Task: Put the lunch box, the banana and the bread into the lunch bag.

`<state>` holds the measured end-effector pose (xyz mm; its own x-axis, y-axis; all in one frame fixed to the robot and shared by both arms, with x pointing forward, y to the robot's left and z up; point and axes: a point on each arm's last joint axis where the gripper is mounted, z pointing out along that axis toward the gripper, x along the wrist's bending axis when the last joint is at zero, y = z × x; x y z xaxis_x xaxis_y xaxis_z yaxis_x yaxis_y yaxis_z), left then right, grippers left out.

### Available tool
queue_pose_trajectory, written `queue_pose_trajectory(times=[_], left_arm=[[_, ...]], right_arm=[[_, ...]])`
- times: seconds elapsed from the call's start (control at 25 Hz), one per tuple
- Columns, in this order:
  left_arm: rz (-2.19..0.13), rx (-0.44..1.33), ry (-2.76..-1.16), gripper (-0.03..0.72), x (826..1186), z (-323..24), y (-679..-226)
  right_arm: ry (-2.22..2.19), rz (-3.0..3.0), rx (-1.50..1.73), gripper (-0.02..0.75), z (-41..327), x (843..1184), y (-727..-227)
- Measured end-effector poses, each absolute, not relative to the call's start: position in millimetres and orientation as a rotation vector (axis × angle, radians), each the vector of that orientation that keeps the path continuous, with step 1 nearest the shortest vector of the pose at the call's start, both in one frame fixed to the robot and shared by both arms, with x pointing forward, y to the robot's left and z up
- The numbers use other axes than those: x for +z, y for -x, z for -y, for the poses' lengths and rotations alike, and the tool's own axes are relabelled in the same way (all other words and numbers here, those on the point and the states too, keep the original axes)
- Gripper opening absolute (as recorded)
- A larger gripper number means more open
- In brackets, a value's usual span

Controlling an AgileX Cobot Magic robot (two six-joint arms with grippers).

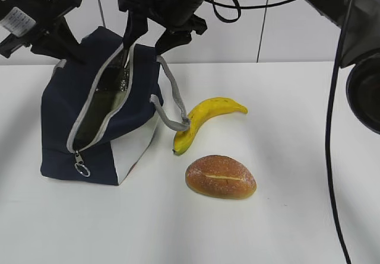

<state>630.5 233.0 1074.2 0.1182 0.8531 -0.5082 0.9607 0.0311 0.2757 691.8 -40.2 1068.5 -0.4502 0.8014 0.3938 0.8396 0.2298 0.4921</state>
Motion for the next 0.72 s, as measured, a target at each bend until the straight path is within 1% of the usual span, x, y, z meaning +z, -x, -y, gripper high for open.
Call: queue_pose_trajectory(times=[0.28, 0.4, 0.56, 0.72], left_arm=[[-1.753, -0.275, -1.840, -0.003, 1074.4, -231.8, -629.3], [-1.752, -0.278, -1.840, -0.003, 1074.4, -231.7, -629.2], [-1.752, -0.280, -1.841, -0.003, 1074.4, -231.6, -629.0], [-1.752, -0.280, -1.841, -0.003, 1074.4, -231.6, -629.0]], right_arm=[[1.634, 2.600, -1.081, 0.480, 58.7, 1111.6, -679.8], [1.675, 2.685, -1.043, 0.478, 69.1, 1121.9, -674.6], [1.711, 2.733, -0.925, 0.477, 79.3, 1119.6, -665.2], [1.752, 2.802, -0.692, 0.477, 93.4, 1099.8, -654.6]])
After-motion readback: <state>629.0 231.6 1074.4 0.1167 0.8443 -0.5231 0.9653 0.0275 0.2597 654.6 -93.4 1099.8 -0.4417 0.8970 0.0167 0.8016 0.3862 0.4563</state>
